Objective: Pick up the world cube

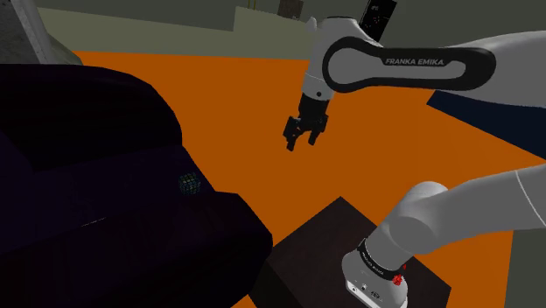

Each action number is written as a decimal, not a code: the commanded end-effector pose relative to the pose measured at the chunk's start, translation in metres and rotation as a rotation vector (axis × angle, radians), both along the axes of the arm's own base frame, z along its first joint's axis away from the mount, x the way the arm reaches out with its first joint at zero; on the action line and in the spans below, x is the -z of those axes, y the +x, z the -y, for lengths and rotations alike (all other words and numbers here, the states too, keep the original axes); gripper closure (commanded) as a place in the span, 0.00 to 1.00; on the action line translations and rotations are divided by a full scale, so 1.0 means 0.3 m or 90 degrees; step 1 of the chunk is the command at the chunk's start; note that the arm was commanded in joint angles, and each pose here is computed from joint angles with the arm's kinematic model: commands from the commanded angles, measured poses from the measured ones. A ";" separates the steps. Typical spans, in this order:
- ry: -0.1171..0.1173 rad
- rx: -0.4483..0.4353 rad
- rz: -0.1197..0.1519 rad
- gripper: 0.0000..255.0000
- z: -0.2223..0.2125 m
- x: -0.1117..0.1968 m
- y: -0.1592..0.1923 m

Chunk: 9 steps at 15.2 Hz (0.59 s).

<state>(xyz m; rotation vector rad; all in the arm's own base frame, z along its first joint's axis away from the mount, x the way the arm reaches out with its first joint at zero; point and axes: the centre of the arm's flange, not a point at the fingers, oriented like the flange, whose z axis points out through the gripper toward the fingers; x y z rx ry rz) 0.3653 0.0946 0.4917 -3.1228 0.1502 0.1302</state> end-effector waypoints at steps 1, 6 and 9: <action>0.000 -0.002 0.004 0.00 -0.045 0.059 0.049; -0.001 -0.007 0.011 0.00 -0.164 0.188 0.177; -0.002 -0.010 0.016 0.00 -0.236 0.265 0.254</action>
